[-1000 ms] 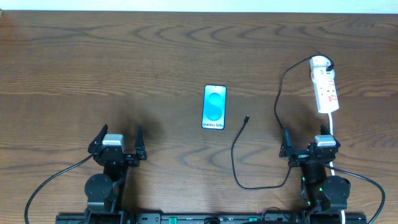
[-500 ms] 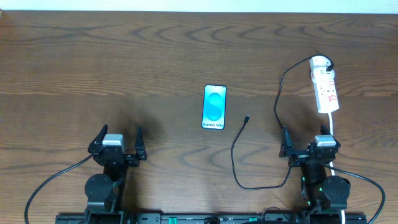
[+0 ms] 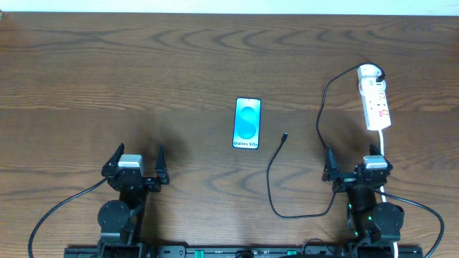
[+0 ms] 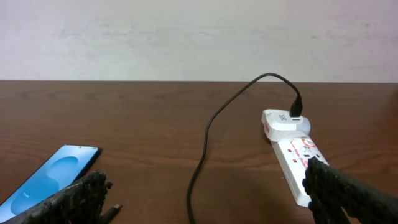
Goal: Plug charger to phone and switch on socket
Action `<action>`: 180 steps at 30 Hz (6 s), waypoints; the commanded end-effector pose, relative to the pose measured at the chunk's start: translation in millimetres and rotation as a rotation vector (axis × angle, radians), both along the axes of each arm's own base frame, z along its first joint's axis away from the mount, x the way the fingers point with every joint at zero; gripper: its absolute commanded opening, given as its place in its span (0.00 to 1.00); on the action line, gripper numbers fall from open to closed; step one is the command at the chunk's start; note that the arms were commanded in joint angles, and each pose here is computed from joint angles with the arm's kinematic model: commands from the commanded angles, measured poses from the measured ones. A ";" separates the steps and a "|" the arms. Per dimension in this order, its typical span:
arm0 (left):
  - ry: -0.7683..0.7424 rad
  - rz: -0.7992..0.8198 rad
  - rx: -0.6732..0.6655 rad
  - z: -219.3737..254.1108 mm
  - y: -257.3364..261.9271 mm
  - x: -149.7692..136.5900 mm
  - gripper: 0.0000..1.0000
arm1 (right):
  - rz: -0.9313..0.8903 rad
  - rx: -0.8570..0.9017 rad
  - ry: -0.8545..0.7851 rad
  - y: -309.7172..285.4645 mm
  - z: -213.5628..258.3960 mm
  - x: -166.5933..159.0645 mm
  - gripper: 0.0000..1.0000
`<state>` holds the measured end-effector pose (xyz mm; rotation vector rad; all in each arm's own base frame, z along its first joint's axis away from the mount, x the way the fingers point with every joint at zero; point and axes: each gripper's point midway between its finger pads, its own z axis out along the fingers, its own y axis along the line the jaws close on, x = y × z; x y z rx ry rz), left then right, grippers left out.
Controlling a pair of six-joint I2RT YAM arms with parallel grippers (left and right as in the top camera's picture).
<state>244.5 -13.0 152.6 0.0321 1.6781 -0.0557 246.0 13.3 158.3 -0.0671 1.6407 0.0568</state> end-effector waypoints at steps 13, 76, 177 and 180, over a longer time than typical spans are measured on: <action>0.081 -0.299 -0.401 -1.6 -57.1 -12.4 0.92 | 0.011 -0.011 0.000 2.9 -0.9 -0.3 0.99; 1.481 -0.064 -0.032 -62.6 -224.3 85.5 0.92 | 0.011 -0.011 -0.001 2.9 -0.9 -0.3 0.99; 1.466 -0.011 0.139 -170.0 -249.6 124.5 0.92 | 0.011 -0.011 0.000 2.9 -0.9 -0.3 0.99; 1.483 -0.004 0.149 -169.8 -246.7 120.4 0.92 | 0.011 -0.011 0.000 2.9 -0.9 -0.3 0.99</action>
